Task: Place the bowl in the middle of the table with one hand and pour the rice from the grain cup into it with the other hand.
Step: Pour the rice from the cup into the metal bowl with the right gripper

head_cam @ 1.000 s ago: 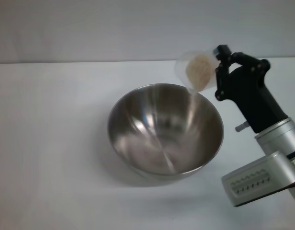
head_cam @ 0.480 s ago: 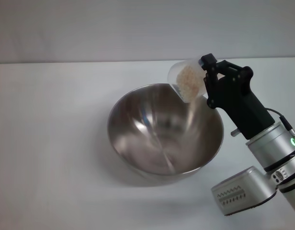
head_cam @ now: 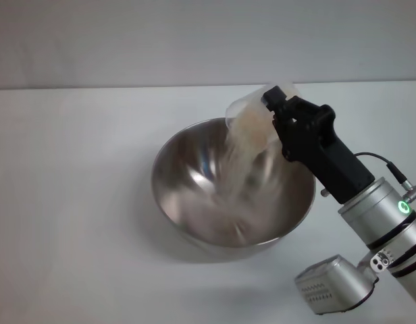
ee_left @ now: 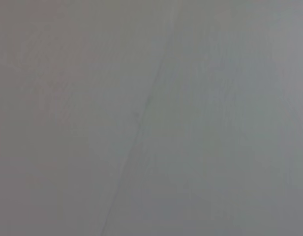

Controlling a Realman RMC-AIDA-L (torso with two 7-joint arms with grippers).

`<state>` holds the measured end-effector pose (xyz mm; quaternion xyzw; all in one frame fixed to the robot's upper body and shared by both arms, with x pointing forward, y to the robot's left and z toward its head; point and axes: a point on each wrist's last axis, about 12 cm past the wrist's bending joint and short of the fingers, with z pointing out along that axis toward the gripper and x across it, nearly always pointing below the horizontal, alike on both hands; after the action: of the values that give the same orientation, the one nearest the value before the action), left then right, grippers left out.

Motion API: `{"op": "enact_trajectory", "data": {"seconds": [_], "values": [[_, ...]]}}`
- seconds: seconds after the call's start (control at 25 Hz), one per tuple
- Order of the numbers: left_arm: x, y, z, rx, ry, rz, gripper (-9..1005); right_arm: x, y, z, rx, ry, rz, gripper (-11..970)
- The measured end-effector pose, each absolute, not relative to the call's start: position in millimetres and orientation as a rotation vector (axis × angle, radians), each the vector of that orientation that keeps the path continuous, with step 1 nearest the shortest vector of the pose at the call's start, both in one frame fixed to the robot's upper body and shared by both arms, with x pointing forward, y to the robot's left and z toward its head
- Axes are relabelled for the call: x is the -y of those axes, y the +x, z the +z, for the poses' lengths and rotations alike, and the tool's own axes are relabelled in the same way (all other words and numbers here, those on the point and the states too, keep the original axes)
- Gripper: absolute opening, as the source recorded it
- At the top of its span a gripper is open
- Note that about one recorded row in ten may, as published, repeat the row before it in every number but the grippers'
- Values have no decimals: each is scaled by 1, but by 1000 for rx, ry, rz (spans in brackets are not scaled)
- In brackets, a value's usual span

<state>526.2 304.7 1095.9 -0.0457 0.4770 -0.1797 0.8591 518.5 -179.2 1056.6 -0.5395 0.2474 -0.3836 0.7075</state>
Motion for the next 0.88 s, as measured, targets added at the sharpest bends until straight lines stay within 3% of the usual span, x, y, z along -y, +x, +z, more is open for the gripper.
{"op": "enact_trajectory", "data": {"seconds": [0.88], "values": [[-304,523,1091,-1026,-103,-403,756,192,525,1053,-336,-1365,-947,16]]}}
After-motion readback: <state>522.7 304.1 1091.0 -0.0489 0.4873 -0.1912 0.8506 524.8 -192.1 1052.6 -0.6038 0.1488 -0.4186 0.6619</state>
